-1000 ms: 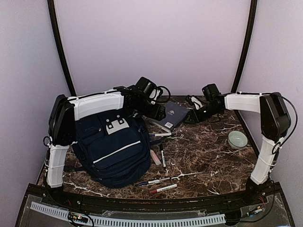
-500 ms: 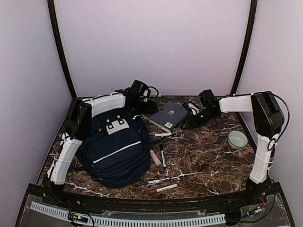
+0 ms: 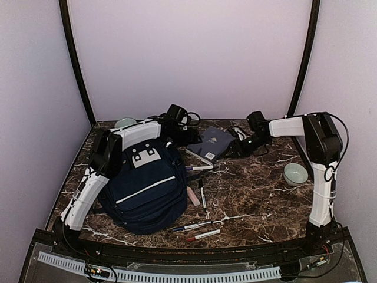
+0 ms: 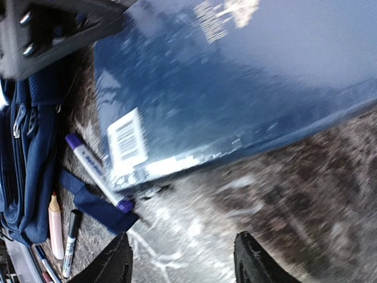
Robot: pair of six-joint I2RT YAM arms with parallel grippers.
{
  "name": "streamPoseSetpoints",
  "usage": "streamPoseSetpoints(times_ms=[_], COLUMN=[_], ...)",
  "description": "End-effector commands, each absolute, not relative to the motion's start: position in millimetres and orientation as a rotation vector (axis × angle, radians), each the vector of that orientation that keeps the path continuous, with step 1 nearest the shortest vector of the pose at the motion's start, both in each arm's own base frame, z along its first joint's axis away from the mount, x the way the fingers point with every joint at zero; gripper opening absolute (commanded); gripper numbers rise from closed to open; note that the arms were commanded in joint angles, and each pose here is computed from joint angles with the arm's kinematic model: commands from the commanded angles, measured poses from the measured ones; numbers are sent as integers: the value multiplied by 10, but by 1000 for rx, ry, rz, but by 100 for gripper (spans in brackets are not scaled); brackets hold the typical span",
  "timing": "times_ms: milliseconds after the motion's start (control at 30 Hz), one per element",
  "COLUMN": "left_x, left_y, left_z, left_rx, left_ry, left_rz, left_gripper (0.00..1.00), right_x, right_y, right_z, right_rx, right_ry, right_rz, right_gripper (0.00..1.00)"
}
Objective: Pack the student bag
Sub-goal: Move the book to the center of the board.
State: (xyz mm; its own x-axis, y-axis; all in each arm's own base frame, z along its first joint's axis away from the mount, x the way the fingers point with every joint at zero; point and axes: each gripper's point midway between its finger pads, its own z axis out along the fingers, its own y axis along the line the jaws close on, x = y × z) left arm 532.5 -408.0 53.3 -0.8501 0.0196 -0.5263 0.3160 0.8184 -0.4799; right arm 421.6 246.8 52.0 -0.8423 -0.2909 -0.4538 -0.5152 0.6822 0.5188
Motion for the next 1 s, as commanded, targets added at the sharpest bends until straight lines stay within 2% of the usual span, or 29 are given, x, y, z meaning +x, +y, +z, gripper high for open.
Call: streamPoseSetpoints(times_ms=[0,100,233,433,967], left_x=[5277,5169,5103,4757,3862], left_y=[-4263,-4341,-4412,-4782,-5411], left_z=[694,630,730,1133,1889], left_rx=[238,227,256,349,504], left_ry=[2471,2511,2497,2451,2336], left_rz=[-962,-1033,-1041,-1162,-1225], left_gripper=[72,66,64,60,56], right_x=[4411,4443,4443,4456,4099], right_y=[2401,2378,2401,2422,2376], right_z=[452,338,289,282,555], right_rx=[-527,-490,-463,-466,-546], right_ry=[2598,2633,2643,2642,2617], right_rz=[1068,1107,1166,1186,1227], right_gripper=[62,63,65,65,62])
